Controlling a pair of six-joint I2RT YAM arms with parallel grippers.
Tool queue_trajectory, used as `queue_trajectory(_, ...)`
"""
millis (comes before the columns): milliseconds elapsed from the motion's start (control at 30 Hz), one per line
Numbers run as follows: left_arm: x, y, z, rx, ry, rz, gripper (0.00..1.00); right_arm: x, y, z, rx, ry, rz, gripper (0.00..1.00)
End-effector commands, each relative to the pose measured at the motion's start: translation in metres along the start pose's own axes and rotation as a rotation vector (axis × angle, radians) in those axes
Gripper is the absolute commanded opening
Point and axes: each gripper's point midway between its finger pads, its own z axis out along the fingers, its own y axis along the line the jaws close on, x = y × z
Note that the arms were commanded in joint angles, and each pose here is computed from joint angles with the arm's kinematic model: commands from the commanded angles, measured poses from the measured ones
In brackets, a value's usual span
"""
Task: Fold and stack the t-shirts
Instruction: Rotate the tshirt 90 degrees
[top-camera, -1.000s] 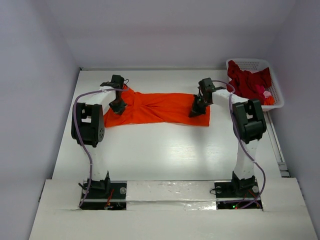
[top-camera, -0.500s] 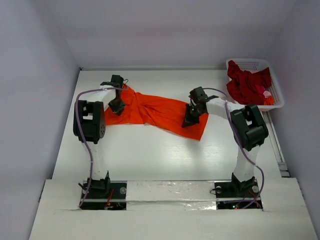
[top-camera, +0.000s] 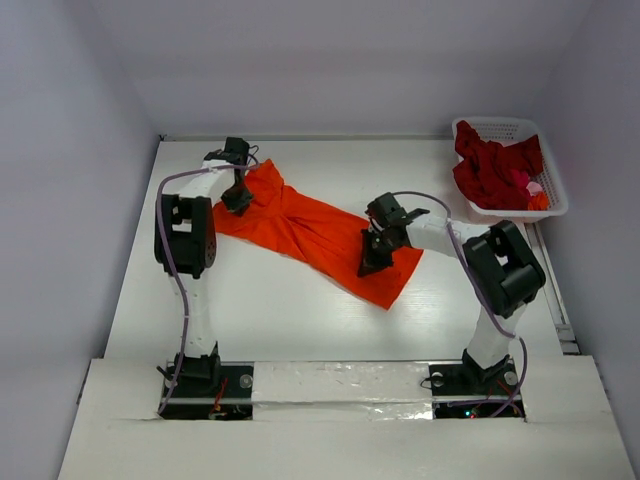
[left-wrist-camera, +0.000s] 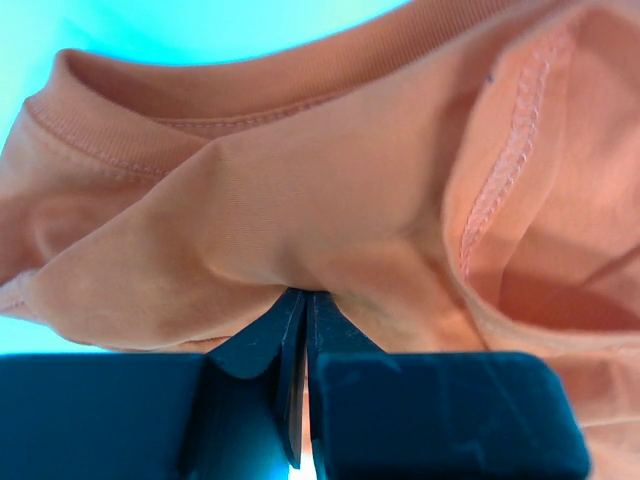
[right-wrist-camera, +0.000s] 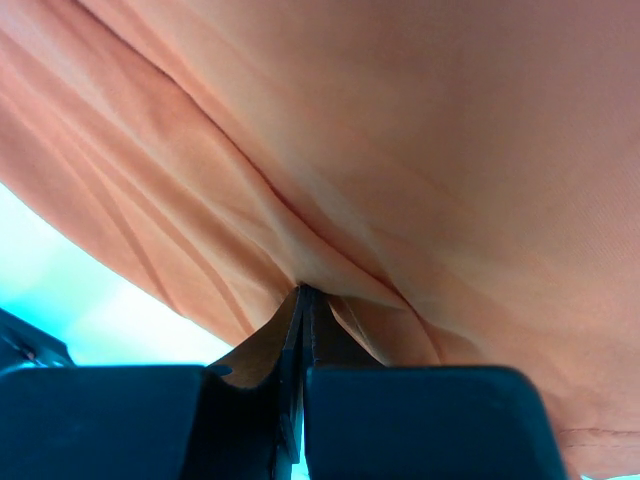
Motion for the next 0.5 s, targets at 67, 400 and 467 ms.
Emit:
queue_trajectory(67, -0.02, -0.007, -0.004, 0.005, -0.036, 0.024, 0.0, 0.026, 0.007, -0.001, 0.033, 0.024, -0.088, 0.0)
queue_trajectory(400, -0.029, -0.026, 0.001, 0.068, -0.039, 0.025, 0.0, 0.063, 0.029, 0.002, 0.043, 0.066, -0.174, 0.0)
queue_trajectory(467, -0.032, -0.03, 0.001, 0.079, -0.041, 0.028, 0.0, 0.074, 0.031, 0.004, 0.042, 0.08, -0.187, 0.0)
